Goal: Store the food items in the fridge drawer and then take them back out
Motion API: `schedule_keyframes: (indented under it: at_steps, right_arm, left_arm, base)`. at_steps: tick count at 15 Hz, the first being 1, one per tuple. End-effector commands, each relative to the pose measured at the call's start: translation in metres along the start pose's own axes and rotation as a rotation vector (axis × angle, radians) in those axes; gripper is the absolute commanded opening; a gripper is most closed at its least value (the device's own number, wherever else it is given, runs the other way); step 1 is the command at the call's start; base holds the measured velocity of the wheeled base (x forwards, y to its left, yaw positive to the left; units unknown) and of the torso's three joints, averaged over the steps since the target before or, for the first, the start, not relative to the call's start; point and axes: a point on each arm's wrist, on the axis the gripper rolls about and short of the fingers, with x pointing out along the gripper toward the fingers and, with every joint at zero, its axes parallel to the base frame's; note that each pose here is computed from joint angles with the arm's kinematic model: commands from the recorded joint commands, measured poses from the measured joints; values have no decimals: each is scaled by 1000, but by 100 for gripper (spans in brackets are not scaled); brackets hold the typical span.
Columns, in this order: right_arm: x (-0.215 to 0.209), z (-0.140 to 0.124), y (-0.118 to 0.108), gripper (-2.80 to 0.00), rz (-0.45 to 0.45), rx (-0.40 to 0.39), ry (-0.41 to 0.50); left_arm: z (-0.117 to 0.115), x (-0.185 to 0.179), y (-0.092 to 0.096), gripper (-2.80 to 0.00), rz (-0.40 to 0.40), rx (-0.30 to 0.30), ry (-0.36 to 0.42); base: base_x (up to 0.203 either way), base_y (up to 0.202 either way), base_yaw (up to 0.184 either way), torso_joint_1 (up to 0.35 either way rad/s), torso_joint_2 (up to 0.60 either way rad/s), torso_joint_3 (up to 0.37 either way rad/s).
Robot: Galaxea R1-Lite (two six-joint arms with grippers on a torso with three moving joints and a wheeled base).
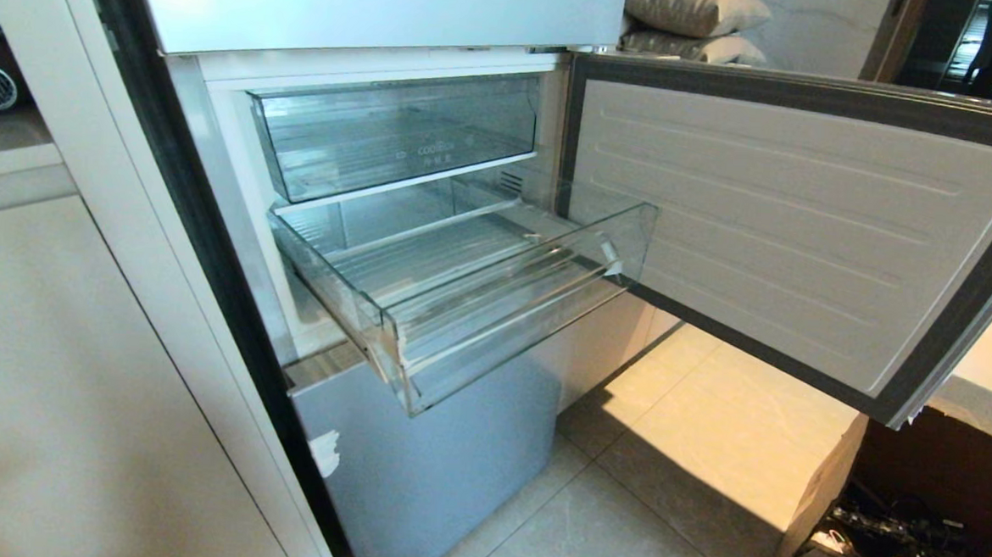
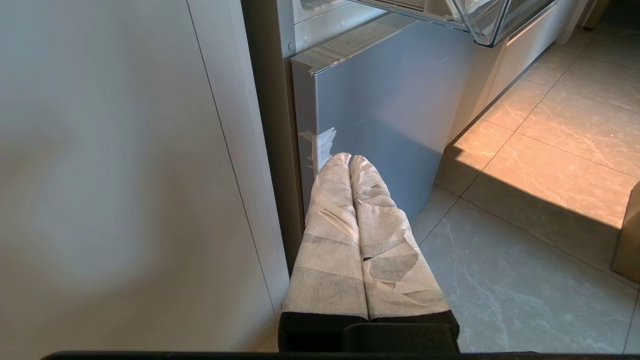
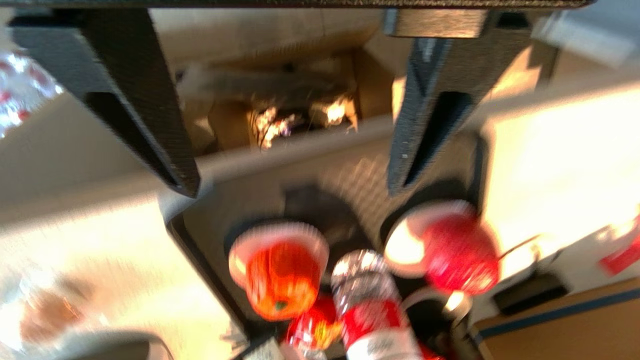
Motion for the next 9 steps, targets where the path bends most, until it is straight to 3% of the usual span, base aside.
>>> schedule_keyframes:
  at_steps: [1,5,9]
  right_arm:
    - [59,-12,-7,0,-12,-13,69]
    - [101,-3,-6,0,43,-63,41]
    - [132,-14,-1,0,75,-78,63]
  left_arm:
    - [0,0,0,-280,0,0,1]
    - [0,0,0,-280,0,0,1]
    - [0,0,0,-280,0,0,1]
  base:
    - [0,0,0,0,0,0]
    - [0,0,0,0,0,0]
    - [0,0,0,0,0,0]
